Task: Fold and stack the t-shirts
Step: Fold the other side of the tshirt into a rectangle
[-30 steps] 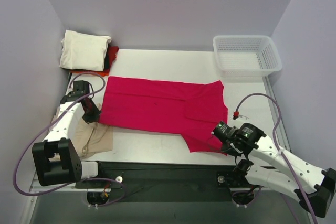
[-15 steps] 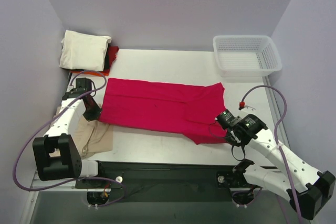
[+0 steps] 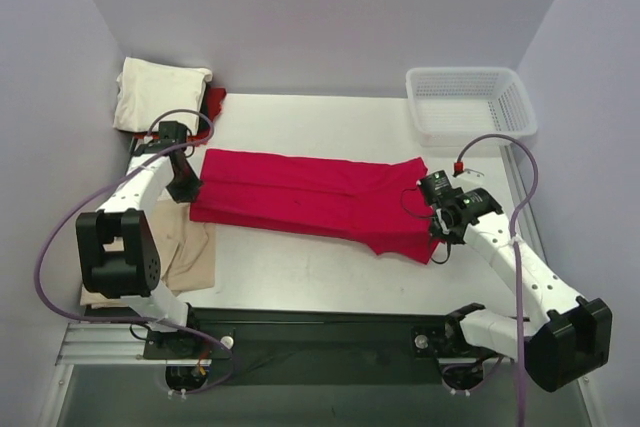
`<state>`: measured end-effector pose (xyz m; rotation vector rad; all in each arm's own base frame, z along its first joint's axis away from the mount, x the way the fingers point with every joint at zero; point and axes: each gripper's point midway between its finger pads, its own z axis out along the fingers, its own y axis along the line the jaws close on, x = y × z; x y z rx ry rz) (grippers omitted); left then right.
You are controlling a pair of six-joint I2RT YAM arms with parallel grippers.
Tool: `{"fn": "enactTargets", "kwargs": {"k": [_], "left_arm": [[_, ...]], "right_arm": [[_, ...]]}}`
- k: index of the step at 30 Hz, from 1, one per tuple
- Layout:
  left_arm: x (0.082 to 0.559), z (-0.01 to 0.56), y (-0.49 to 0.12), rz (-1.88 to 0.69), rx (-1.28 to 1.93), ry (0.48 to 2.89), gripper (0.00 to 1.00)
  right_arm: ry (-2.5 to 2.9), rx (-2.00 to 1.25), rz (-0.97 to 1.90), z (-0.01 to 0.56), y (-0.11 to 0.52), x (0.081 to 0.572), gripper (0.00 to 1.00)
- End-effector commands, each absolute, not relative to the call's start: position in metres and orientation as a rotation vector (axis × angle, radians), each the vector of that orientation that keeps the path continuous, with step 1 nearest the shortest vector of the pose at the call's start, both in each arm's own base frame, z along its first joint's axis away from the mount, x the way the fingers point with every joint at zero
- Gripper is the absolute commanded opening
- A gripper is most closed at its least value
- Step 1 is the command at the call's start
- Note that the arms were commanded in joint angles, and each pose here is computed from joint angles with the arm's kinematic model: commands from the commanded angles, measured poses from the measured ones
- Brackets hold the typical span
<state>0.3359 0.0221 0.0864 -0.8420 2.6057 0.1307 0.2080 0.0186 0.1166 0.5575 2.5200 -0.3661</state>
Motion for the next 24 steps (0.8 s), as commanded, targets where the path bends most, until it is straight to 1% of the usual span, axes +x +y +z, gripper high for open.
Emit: {"fn": "enactTargets", "kwargs": {"k": [1, 6, 11, 16, 24], "left_arm": [[0.371, 0.102, 0.028, 0.142, -0.828, 2.514, 0.00], [0.398, 0.106, 0.029, 0.136, -0.814, 2.500, 0.00], [0.417, 0.094, 0.027, 0.140, -0.807, 2.527, 0.00], [0.432, 0.079, 0.024, 0.147, -0.800, 2.553, 0.00], [0.456, 0.074, 0.026, 0.168, -0.801, 2.544, 0.00]], "right_arm": [[2.475, 0.539, -0.388, 0.127, 0.012, 0.232, 0.00], [2.481, 0.543, -0.396, 0.125, 0.013, 0.259, 0.00], [2.483, 0.543, -0.385, 0.122, 0.016, 0.283, 0.00], [2.497, 0.565, -0.386, 0.114, 0.015, 0.301, 0.00], [2.527, 0.566, -0.404, 0.103, 0.014, 0.320, 0.00]]}}
